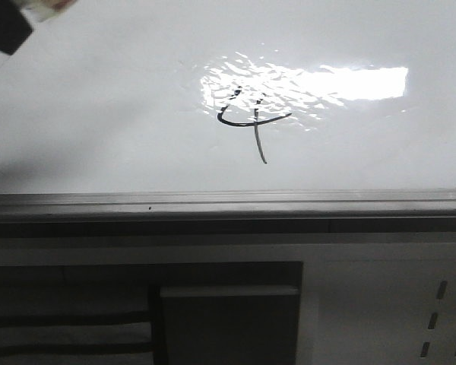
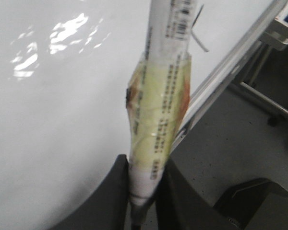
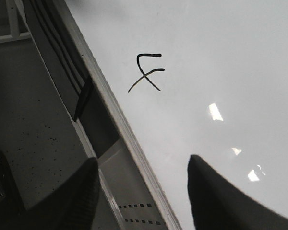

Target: Write number 4 on whiteboard

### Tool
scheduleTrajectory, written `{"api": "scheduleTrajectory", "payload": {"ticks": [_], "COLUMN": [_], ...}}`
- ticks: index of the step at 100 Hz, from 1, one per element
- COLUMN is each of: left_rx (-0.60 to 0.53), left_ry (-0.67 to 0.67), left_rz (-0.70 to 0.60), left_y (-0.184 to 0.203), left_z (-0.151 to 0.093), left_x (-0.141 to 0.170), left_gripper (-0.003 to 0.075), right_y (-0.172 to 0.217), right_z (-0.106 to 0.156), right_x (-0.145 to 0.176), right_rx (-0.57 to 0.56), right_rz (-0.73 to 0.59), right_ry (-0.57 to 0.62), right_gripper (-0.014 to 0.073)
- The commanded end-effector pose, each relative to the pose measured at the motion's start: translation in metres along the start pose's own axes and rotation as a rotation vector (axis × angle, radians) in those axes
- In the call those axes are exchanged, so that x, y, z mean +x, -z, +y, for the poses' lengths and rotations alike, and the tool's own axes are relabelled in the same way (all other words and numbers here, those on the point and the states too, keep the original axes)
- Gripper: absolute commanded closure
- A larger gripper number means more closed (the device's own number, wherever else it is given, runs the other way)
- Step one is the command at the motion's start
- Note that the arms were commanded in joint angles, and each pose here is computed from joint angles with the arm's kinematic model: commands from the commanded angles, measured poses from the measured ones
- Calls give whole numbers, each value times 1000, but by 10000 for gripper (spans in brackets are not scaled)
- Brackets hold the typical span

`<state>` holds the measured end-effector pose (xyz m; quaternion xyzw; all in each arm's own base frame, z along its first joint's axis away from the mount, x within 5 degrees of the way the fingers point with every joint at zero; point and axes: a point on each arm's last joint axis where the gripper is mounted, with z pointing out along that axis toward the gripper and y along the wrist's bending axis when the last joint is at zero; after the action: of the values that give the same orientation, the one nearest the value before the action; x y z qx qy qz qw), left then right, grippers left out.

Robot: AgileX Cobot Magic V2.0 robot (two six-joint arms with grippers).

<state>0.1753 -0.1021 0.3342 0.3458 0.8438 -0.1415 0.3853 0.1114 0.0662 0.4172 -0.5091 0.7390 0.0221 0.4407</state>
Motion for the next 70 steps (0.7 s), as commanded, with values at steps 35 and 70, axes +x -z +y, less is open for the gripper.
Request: {"api": "scheduleTrajectory", "payload": {"ticks": [35, 70], "left_rx": [-369, -389], "left_ry": [381, 462], "left_rz": [-292, -235], "left_y": [-4, -39], "left_z": [51, 69], "left_x": [48, 53], "left_gripper": [741, 741], "right_y": [-8, -11], "right_z": [1, 3], "right_x": [5, 7], "right_rx": [8, -1], "right_rz": [-5, 4], "right_ry": [-23, -26], "right_gripper": [232, 232]}}
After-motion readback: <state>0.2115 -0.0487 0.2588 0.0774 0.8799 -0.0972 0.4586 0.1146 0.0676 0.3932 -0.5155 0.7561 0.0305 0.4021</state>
